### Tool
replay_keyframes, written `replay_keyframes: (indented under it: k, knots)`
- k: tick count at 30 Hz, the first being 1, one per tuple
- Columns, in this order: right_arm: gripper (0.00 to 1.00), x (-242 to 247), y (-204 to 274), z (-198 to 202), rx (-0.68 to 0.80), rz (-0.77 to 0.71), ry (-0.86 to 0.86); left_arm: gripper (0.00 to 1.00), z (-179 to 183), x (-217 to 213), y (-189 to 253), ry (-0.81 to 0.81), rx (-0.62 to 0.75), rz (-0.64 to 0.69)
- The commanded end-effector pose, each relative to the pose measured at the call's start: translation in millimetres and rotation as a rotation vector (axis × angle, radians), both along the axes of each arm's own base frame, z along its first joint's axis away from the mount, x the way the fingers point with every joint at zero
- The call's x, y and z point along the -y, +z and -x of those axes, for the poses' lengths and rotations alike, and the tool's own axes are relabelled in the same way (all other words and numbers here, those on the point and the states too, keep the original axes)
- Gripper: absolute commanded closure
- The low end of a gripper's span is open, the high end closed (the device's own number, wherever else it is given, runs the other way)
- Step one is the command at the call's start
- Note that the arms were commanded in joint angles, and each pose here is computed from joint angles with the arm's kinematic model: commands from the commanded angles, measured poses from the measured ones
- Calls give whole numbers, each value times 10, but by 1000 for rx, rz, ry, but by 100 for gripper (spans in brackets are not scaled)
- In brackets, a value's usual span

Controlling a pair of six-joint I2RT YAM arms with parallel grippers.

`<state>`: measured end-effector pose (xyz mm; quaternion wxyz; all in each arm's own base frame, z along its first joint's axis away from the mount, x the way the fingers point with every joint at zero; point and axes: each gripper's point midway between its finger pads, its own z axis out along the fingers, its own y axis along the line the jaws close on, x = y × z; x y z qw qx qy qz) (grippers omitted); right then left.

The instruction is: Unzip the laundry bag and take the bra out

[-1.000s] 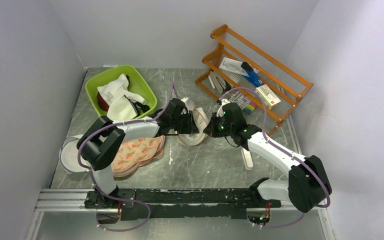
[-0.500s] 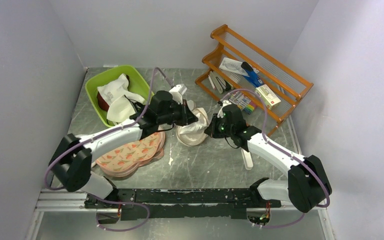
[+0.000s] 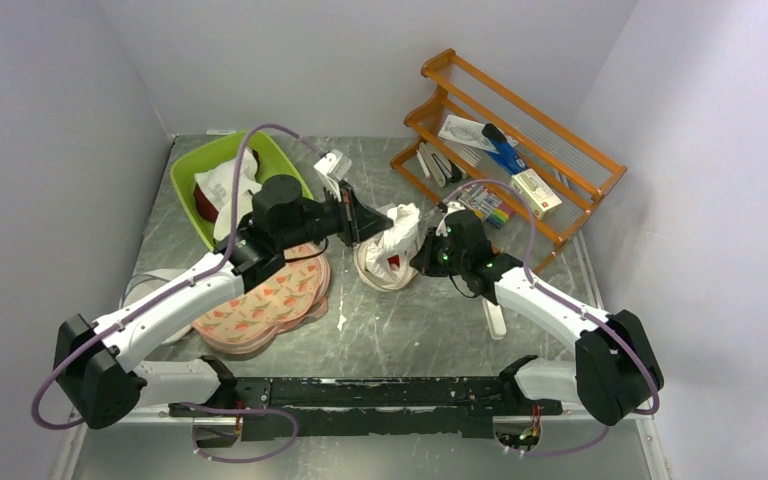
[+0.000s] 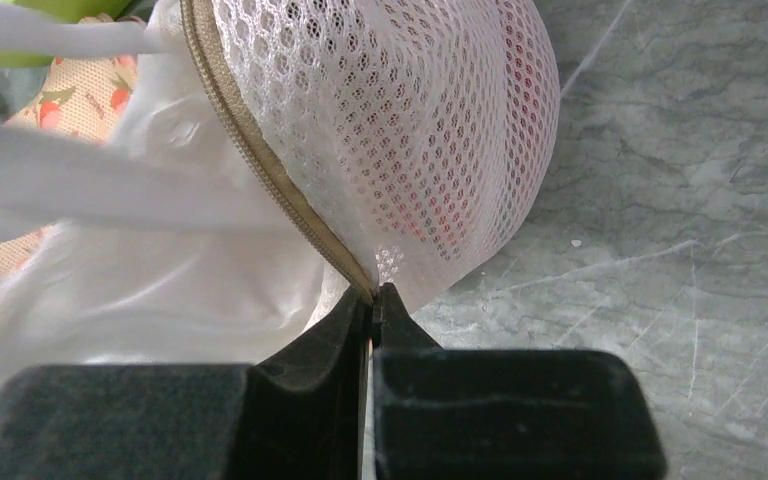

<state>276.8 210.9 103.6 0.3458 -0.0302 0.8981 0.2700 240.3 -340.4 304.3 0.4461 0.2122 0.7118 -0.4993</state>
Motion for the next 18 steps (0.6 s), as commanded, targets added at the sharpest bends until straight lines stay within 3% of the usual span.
replay_keyframes:
  k: [1,11,18]
  knots:
    - [100,23,41,-33,23,-11,-20,93,153,-22,786,-74,206,115]
    - [100,17,-6,-8,13,-8,-7,93,288,-16,1699,-135,380,251]
    - [100,24,36,-20,28,-4,-6,93,13,-266,2109,82,471,180]
